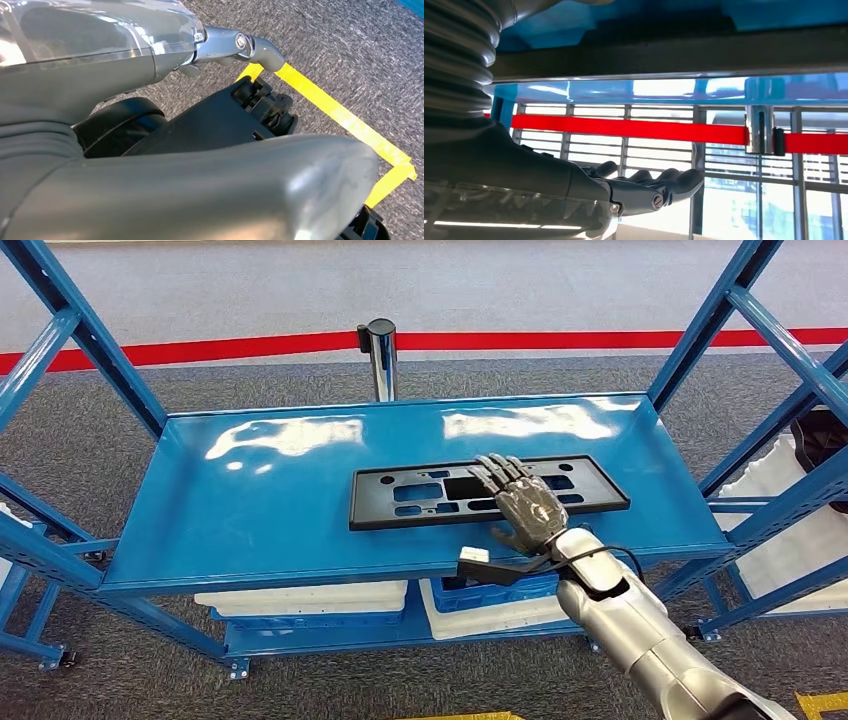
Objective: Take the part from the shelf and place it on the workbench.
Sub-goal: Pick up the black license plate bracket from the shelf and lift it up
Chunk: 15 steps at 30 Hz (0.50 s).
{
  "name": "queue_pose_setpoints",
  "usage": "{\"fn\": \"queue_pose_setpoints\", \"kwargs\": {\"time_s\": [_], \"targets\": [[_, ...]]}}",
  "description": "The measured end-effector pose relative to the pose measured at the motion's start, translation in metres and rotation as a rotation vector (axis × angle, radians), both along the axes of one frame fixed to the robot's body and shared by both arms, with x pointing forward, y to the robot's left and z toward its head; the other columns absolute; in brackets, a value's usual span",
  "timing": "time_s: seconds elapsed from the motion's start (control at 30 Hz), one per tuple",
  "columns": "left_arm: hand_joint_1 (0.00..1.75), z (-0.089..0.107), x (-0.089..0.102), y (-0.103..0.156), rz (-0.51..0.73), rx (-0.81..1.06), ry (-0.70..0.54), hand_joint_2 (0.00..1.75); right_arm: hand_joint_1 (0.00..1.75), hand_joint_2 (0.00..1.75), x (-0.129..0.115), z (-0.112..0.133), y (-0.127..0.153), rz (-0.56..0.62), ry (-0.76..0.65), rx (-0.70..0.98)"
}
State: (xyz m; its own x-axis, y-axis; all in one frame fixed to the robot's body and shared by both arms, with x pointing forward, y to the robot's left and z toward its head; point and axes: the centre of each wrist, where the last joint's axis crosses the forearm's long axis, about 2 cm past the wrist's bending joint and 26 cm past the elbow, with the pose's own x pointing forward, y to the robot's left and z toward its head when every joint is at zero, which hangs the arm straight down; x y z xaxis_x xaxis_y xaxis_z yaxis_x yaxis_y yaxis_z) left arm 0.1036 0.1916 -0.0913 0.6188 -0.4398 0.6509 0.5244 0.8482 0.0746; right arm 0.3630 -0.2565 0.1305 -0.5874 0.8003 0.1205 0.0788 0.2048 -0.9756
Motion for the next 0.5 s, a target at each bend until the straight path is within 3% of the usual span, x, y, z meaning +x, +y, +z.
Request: {"fn": "queue_pose_setpoints", "kwargs": {"time_s": [0.2, 0.5], "targets": [[0.0, 0.0, 0.0, 0.0, 0.0, 0.0, 0.0, 0.0, 0.01, 1.75, -0.008, -0.004, 0.006, 0.036, -0.002, -0.02], [0.0, 0.0, 0.0, 0.0, 0.001, -0.001, 0.0, 0.0, 0.19, 1.75, -0.014, 0.01, 0.027, 0.132, -0.035, -0.01]]}}
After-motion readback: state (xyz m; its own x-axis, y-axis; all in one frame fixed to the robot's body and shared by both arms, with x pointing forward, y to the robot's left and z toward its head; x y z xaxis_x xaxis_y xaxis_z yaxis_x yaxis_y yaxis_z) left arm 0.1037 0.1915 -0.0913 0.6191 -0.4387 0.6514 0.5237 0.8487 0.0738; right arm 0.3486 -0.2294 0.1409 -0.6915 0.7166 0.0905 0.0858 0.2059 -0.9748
